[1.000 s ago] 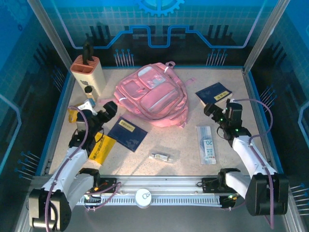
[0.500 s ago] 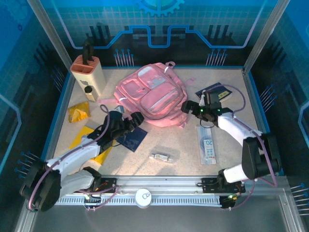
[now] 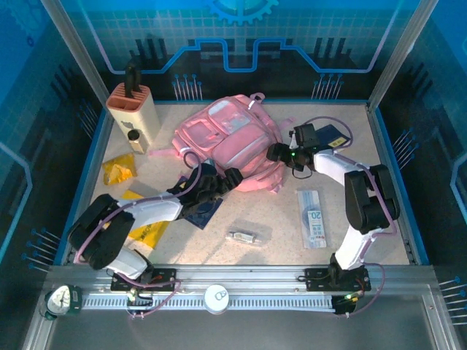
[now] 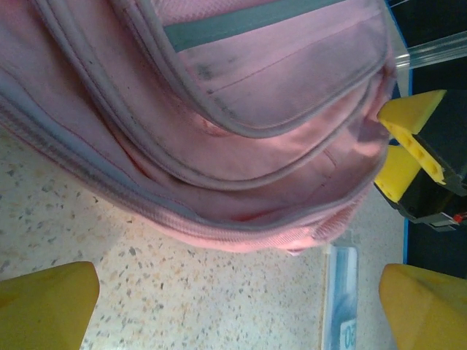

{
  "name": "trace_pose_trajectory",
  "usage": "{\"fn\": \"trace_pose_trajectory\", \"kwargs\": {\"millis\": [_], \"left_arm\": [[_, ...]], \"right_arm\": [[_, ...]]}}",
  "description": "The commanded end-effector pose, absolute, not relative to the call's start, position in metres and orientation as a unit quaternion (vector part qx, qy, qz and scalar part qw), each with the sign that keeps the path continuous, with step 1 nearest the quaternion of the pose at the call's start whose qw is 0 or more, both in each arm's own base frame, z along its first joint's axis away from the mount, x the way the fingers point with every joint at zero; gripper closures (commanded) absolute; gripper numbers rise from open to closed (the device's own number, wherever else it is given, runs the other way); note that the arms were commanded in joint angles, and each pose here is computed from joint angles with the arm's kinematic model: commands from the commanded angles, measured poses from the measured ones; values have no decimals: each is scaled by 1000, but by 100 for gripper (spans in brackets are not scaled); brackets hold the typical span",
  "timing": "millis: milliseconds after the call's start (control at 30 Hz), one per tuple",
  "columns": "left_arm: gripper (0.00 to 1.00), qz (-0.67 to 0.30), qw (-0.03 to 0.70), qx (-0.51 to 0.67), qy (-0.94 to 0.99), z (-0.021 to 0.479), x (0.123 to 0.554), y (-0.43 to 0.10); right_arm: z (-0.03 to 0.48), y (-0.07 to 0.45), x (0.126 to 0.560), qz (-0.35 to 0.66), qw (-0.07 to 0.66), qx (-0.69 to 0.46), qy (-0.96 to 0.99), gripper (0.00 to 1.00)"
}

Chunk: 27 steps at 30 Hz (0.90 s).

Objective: Pack the student bag

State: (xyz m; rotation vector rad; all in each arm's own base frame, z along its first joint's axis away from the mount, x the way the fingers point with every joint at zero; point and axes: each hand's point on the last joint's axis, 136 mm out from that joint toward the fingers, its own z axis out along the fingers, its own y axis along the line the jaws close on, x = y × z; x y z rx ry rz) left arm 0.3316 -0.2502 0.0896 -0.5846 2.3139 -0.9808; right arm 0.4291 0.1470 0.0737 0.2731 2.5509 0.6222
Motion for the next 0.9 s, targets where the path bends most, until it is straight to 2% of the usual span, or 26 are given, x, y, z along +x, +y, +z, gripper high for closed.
{"fn": "trace_pose_trajectory", "kwargs": {"millis": [0,200,400,467,567,700,867], "left_arm": [[1,-380,279,-232,851,92,344,-262],[1,-364,275,-233,859,78,358,-267],[1,-357,284,-237,858,75,381,-262],[1,-359,285,-236,856,76,390,-259],[1,-361,293,-234,854,83,405,-253],[1,-356,310,-241,848,95,426,-234],[1,-351,322,-251,843,103,444,-209]], "right_arm": [[66,156,434,229,238,83,940,20],[54,161,432,240,227,67,941,46],[66,164,420,254,234,48,937,79],[71,163,412,257,237,41,936,86],[77,161,396,258,235,34,937,92],[86,174,368,276,230,17,933,96],[94,213,334,281,224,-19,933,95]]}}
